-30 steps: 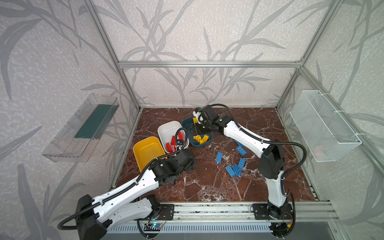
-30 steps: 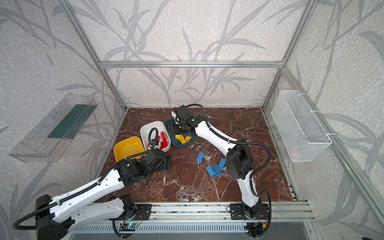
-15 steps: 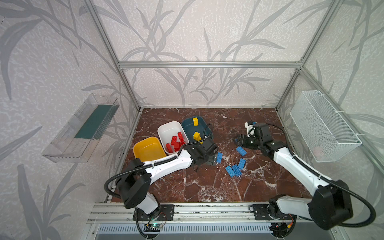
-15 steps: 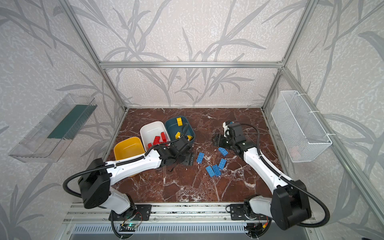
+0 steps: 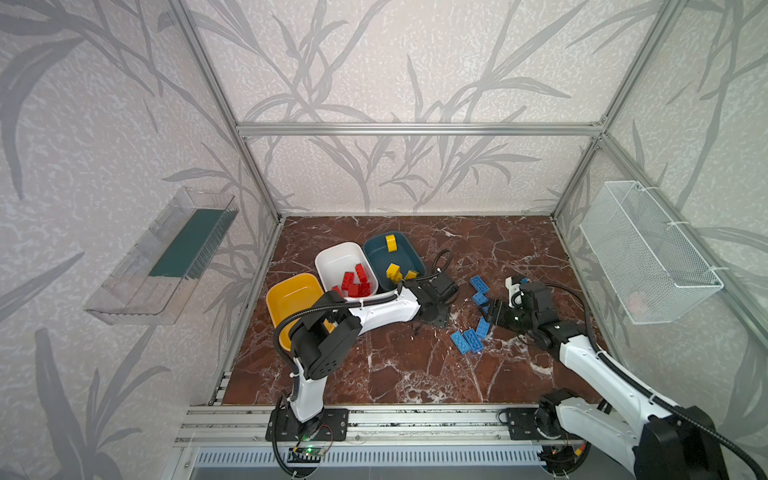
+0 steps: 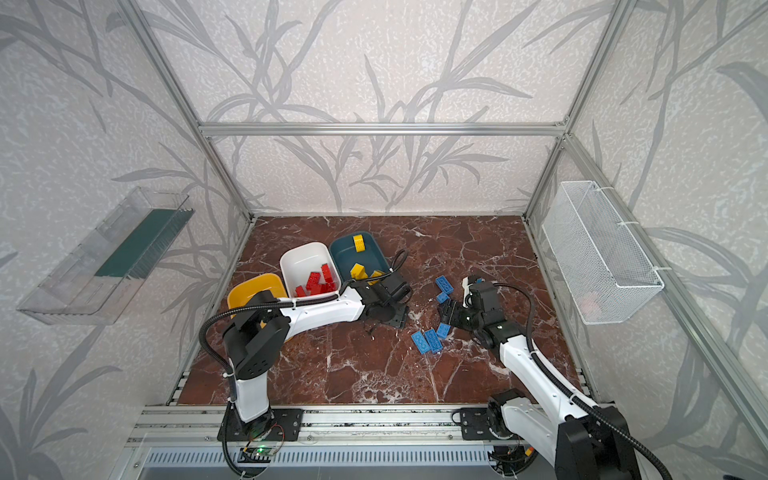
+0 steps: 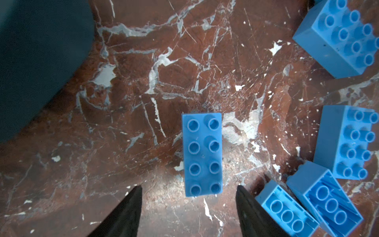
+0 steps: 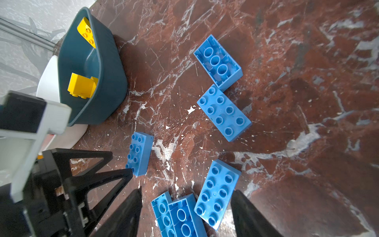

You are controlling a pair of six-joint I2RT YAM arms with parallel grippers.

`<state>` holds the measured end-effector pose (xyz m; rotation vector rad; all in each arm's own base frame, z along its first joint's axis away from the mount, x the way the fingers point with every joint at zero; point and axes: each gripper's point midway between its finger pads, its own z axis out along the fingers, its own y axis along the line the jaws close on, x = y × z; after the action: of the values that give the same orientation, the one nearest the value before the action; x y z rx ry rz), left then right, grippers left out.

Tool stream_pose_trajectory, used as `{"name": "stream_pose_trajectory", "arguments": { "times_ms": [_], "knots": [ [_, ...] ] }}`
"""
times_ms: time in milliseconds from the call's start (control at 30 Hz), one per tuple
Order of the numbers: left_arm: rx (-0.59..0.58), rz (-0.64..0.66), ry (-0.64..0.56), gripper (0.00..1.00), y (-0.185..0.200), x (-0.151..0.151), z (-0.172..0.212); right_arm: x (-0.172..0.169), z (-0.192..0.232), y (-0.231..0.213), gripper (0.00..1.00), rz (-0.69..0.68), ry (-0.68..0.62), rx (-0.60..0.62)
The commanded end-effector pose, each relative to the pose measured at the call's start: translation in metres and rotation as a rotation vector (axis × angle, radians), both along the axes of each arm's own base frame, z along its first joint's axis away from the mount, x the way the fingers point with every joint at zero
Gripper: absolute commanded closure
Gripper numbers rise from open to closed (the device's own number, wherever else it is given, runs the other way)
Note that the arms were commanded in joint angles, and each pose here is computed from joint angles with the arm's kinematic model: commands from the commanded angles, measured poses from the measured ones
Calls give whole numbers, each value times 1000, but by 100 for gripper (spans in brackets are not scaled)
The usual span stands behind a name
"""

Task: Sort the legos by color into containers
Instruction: 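Grasp a blue 2x4 brick with the left gripper while right gripper hovers nearby, then carry the blue brick with the left gripper over the yellow tub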

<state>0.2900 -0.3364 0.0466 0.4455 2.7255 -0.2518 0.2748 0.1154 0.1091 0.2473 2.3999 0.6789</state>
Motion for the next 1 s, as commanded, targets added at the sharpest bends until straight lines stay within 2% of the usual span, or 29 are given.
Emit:
{"name": "stream_pose_trajectory", "arguments": {
  "times_ms": [0, 433, 633, 800, 967],
  "knots": [
    [27, -30, -6, 29, -5, 4, 1, 1, 12, -2, 30, -1, -56, 6],
    [82, -34, 23, 51, -12, 11, -18, -4, 26, -7, 30, -10, -105, -11],
    [80, -42, 30, 70, -13, 11, -19, -4, 32, -7, 30, -9, -127, -4],
    [60, -19, 25, 71, -9, 6, -11, -3, 26, -2, 30, 13, -105, 8],
    [16, 9, -30, 71, 4, 0, 23, -3, 35, 12, 30, 60, -120, 7]
  ]
}}
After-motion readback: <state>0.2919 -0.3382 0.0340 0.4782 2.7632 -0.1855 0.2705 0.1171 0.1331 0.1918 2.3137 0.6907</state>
